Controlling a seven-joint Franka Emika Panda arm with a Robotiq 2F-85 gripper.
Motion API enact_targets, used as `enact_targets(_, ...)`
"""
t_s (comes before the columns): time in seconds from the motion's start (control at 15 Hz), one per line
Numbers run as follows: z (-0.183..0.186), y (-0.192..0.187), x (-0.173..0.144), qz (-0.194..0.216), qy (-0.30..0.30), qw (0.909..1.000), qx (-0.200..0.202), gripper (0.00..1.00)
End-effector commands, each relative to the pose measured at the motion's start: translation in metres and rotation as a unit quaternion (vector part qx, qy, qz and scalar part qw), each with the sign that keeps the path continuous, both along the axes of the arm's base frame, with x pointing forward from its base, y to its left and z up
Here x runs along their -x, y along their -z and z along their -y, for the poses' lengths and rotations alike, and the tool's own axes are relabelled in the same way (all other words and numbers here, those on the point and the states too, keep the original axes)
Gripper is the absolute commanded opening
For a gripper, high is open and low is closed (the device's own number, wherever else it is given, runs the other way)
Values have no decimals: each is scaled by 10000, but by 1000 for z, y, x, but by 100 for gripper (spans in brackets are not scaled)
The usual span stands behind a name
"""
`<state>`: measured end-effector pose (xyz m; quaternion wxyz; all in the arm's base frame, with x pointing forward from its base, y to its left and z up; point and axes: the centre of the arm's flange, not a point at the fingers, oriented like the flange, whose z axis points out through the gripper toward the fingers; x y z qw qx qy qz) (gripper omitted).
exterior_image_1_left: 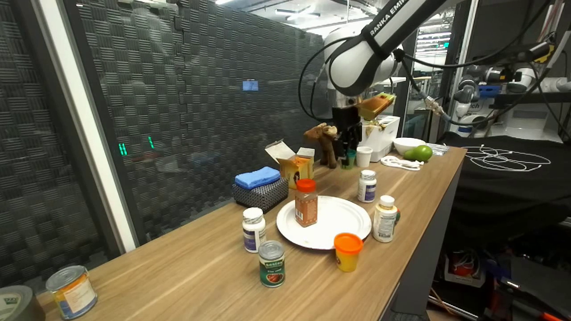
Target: Pick up the bottles and small containers from the table and put them on the white plate.
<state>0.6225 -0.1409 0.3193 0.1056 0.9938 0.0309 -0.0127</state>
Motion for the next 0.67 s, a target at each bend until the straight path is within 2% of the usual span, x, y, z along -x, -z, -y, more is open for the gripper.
enact_targets(0.0, -33, -46, 28, 201, -459, 9987, -108, 24)
enact_targets(0.27, -83, -46, 47, 320, -1328, 9906, -94, 24)
enact_targets(0.6, -134, -10, 57, 168, -2239, 9741, -262, 24)
